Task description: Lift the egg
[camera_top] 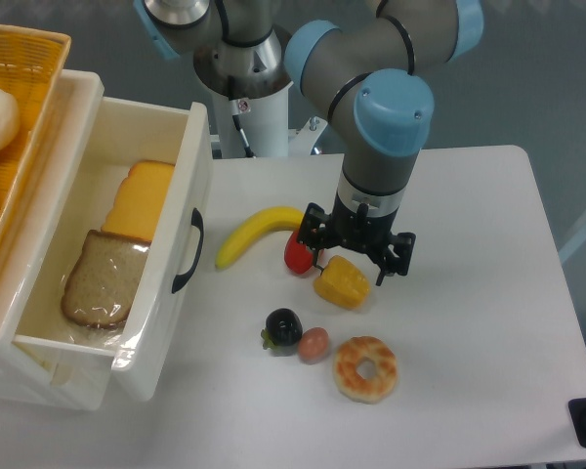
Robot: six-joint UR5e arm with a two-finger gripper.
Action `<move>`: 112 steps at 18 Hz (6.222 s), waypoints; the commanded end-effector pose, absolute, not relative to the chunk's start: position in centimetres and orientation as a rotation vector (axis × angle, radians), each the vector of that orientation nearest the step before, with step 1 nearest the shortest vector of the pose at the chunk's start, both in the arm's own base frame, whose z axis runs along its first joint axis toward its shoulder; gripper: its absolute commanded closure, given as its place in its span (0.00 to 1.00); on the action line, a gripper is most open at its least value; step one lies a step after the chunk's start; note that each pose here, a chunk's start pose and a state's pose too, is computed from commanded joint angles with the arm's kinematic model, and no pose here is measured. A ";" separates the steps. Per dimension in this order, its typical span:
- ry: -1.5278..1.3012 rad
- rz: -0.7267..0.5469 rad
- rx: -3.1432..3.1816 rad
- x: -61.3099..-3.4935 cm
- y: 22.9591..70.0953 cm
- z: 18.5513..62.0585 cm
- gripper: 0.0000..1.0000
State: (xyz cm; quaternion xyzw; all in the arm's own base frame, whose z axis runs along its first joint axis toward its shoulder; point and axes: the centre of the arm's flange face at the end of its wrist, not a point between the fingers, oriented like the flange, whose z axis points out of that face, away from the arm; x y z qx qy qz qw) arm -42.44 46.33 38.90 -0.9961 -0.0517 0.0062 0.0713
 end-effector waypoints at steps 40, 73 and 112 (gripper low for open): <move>-0.098 -0.124 -3.073 -45.0 52.6 22.6 0.00; 0.017 -0.174 -3.105 -40.0 55.0 19.8 0.00; 0.100 -0.161 -3.138 -40.6 53.9 19.0 0.19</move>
